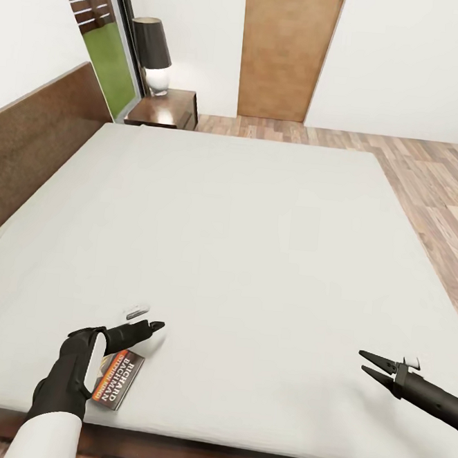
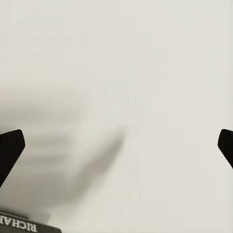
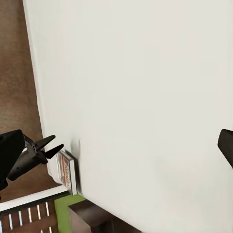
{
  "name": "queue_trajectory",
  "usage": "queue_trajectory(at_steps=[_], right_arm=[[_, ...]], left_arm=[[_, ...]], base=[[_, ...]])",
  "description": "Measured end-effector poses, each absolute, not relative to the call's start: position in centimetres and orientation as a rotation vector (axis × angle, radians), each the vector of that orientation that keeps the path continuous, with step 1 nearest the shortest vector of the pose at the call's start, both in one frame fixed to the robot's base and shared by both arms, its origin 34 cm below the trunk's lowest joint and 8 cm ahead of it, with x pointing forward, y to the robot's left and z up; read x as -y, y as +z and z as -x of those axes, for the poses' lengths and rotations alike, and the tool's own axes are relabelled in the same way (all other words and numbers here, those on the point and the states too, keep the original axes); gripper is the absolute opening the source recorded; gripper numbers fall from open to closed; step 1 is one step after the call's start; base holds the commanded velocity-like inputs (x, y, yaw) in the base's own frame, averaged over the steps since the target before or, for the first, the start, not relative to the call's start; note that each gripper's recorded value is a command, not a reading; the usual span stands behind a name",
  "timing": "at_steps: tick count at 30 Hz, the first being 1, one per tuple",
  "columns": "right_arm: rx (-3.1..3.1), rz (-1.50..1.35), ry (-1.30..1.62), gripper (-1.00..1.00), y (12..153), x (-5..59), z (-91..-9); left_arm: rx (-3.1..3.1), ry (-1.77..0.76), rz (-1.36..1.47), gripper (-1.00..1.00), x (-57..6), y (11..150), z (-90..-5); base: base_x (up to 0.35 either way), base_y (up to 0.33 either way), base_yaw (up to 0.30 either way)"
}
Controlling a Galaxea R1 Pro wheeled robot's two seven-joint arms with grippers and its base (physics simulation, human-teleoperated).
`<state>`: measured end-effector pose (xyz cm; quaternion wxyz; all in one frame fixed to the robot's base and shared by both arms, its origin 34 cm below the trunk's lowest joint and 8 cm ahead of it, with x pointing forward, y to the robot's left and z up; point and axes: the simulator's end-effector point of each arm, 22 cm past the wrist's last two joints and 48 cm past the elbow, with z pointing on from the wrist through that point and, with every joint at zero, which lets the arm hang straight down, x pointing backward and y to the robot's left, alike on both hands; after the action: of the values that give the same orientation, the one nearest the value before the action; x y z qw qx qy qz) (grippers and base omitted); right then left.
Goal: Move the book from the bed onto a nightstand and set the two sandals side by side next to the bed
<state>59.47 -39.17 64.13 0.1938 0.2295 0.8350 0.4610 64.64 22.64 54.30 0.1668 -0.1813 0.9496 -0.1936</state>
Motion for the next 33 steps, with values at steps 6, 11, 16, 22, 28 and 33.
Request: queue_trajectory(at_steps=[6,11,16,22,28,33], right_arm=[[-2.343,-0.643,1.292,1.00,63.8,39.2,-59.5],[-2.342,-0.643,1.292,1.00,63.1,39.2,-59.4],[-2.342,-0.642,1.292,1.00,63.1,39.2,-59.5],[-2.342,-0.642,1.292,1.00,63.1,39.2,-59.5],[-2.342,-0.643,1.292,1.00,62.4,39.2,-59.4],[-2.342,-0.644,1.292,1.00,62.4,39.2,-59.4]], left_arm=[[-2.703,-0.551,0.516,1.00,-22.6,54.0,-64.6],[-2.703,-0.551,0.516,1.00,-22.6,53.3,-64.6],[-2.703,-0.551,0.516,1.00,-22.6,53.3,-64.6],[-2.703,-0.552,0.516,1.00,-22.6,53.3,-64.6],[-2.704,-0.549,0.515,1.00,-22.7,52.6,-64.6],[-2.704,-0.549,0.515,1.00,-22.7,52.6,-64.6]], base=[[0.000,0.000,0.000],[0.000,0.000,0.000],[0.000,0.000,0.000],[0.000,0.000,0.000],[0.000,0.000,0.000],[0.000,0.000,0.000]])
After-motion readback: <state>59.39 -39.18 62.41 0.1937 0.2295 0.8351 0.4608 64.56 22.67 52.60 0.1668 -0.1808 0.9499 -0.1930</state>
